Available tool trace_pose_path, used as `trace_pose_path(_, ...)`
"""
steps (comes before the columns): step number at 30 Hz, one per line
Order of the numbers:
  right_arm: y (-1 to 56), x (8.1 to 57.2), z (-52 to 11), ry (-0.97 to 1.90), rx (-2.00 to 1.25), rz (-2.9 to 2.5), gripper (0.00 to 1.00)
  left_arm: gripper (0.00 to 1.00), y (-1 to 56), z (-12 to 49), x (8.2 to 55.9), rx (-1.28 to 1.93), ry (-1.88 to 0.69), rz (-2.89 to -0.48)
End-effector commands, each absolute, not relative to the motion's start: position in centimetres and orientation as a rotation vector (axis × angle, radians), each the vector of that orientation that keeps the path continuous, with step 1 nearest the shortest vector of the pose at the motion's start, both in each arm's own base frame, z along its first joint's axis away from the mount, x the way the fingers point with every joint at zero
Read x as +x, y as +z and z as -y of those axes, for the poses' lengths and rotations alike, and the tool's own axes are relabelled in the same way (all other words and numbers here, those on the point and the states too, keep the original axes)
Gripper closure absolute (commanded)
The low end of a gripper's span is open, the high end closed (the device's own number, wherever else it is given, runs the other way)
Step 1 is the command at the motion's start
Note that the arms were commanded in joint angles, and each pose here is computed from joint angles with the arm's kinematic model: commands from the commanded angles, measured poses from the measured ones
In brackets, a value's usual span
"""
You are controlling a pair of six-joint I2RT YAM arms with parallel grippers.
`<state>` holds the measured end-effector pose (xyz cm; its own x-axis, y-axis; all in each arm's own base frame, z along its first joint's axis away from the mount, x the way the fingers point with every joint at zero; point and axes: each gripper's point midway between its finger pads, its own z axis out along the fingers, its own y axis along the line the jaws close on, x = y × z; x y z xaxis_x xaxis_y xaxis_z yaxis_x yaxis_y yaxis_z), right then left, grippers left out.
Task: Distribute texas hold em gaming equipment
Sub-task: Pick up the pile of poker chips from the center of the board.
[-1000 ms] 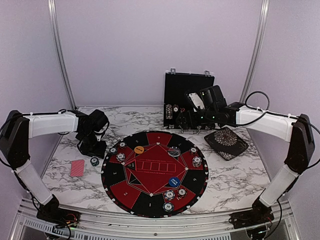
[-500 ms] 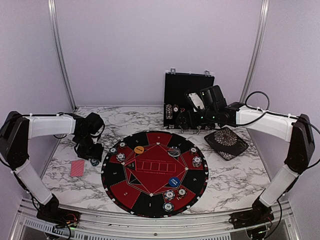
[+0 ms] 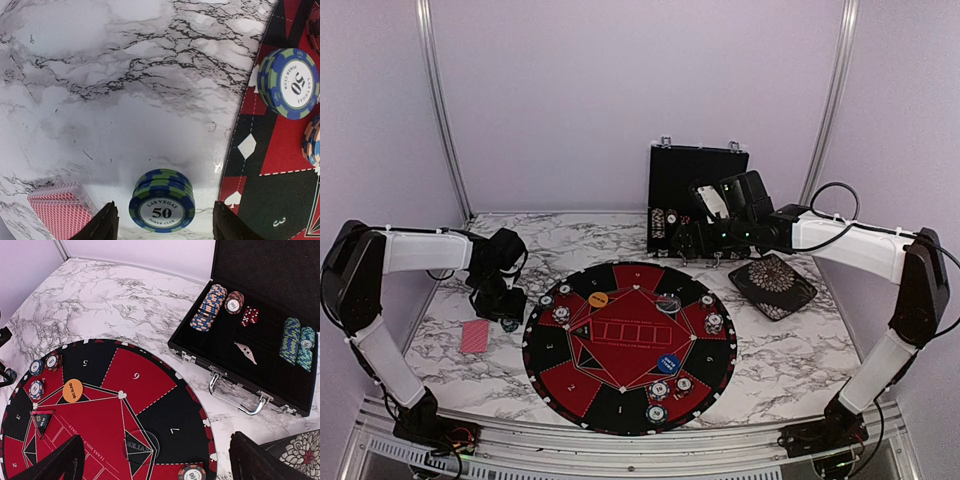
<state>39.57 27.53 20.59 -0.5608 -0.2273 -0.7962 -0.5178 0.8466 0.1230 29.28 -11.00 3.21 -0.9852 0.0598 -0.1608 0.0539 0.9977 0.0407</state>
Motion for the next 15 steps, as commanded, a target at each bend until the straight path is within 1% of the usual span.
trace_pose_path(1,23.3,40.1,-27.3,0.445,-0.516,-2.119,0.02,0.35,2.1,10.6,29.1,0.099,0.062,-3.001)
trace_pose_path(15,23.0,40.2,-27.3,0.440,-0.515,-2.125,0.02,0.43,0.9,10.6,28.6,0.106,0.039,-3.030)
